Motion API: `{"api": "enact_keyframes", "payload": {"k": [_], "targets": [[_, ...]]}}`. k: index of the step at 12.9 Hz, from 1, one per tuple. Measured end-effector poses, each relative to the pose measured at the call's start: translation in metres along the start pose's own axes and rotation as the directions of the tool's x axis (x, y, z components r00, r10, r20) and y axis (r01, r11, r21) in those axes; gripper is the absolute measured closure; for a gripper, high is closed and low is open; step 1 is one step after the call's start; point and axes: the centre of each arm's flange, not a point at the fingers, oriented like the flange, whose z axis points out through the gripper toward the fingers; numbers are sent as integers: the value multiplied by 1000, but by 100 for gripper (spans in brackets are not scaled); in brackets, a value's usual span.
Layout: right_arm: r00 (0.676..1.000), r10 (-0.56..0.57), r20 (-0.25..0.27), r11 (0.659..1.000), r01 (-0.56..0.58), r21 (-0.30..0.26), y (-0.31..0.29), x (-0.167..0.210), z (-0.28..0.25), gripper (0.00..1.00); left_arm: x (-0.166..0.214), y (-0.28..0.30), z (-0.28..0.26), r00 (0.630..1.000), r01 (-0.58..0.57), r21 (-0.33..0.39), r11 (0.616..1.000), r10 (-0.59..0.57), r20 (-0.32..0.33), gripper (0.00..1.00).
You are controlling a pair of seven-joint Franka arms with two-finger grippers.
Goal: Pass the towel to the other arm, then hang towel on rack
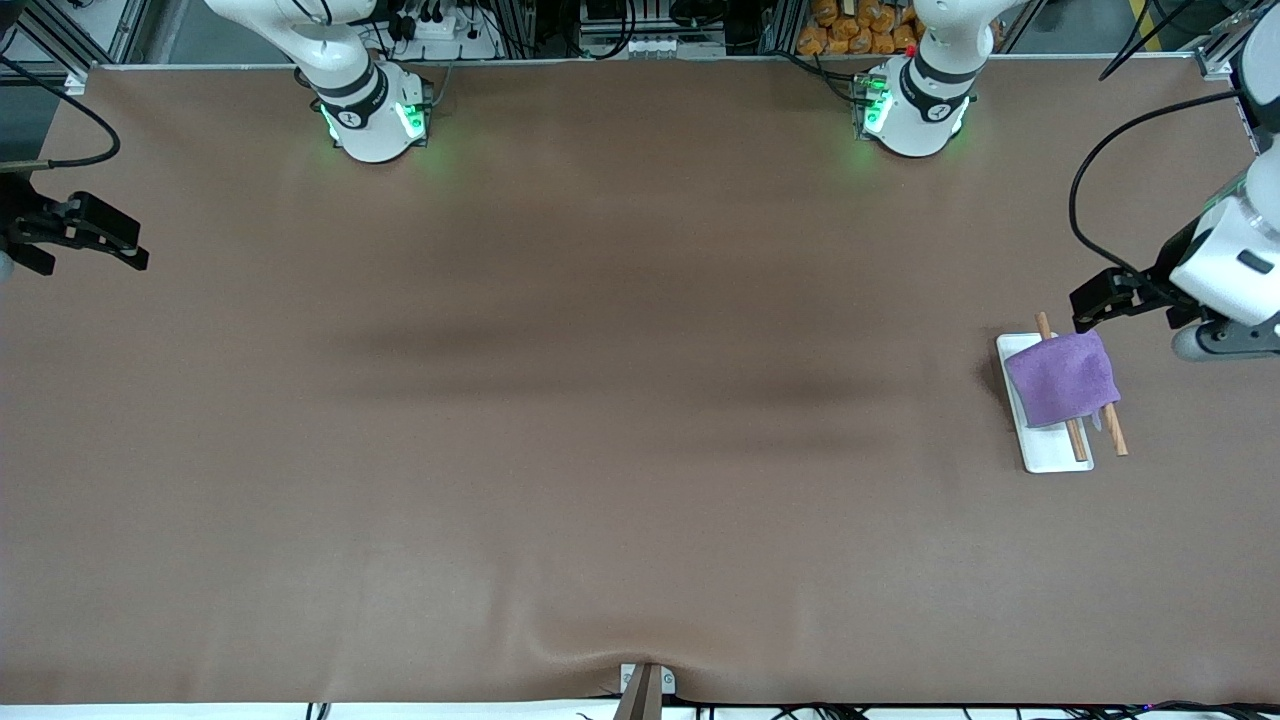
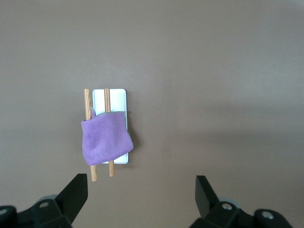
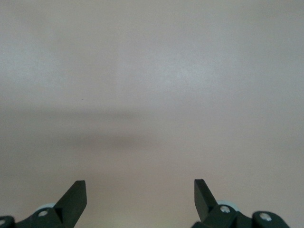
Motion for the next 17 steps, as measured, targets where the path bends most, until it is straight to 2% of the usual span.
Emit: {"api": "enact_keyframes", "payload": {"k": [3,8,17], "targets": [[1000,0,2,1000,0,0,0,0,0,0,-3,1,-9,1000,4,-22,1000,-3,9,0],[1000,0,3,1000,0,0,0,0,0,0,-18,6,-40,1000,13,-26,1000,-14,-20,0],[1000,0,3,1000,0,0,0,0,1,0,-67,15,-66,999,16,-40,999,-15,41,0]]}}
